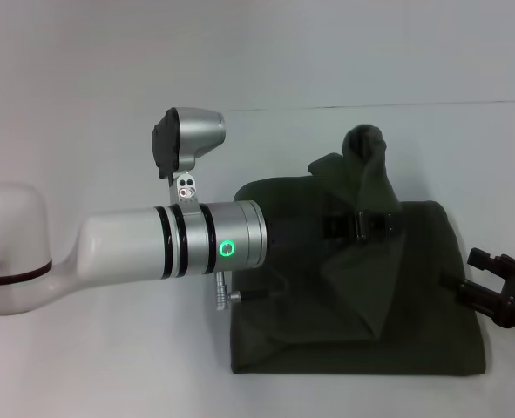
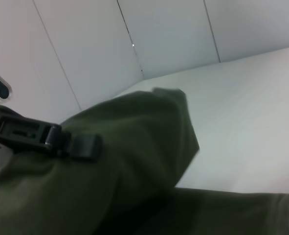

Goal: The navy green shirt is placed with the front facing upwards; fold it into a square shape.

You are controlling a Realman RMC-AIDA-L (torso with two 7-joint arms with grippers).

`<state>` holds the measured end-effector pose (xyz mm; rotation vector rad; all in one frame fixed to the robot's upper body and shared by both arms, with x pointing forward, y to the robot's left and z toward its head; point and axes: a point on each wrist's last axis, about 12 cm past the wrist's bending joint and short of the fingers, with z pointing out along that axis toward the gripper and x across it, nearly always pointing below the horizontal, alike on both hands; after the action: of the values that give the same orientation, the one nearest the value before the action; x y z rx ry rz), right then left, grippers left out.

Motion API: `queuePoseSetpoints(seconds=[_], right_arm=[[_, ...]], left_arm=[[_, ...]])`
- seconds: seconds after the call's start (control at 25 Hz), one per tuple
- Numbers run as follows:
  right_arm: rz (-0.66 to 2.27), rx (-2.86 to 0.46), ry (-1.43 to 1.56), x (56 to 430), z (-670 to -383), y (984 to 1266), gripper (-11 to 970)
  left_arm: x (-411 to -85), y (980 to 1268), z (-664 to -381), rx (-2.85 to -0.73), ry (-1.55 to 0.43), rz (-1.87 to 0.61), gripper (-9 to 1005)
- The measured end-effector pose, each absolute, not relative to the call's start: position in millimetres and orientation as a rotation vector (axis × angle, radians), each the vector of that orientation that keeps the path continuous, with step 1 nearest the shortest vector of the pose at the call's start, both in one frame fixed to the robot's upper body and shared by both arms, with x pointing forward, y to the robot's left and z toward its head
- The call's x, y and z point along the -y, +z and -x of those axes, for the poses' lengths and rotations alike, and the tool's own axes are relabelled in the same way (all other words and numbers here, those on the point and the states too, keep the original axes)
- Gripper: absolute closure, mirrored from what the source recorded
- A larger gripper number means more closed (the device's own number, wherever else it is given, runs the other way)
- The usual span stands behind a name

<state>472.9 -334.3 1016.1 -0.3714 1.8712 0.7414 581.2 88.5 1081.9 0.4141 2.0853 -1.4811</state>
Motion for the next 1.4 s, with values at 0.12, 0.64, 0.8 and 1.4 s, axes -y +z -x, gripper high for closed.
queuePoseSetpoints(seconds=[0.12,0.64,0.8,1.4], right_arm=[[0.372,-1.872,0.738,335,-473,1016,182],[0.283,-1.827,0.675,365,-464,1028,181],[0.313,-1.792,0.705,365,-464,1036,181],[0.494,-1.841,0.884,303,-500,1029,180]], left_arm=[[-88,1081,-580,-2.081,-1.496,-0.393,760],[-87,1080,-575,-2.068,-1.541,-0.362,374],[-88,1080,-576,-2.066,-1.535,-0.356,220],[-129,1075,-574,-1.978,-1.507,-0.291,73]])
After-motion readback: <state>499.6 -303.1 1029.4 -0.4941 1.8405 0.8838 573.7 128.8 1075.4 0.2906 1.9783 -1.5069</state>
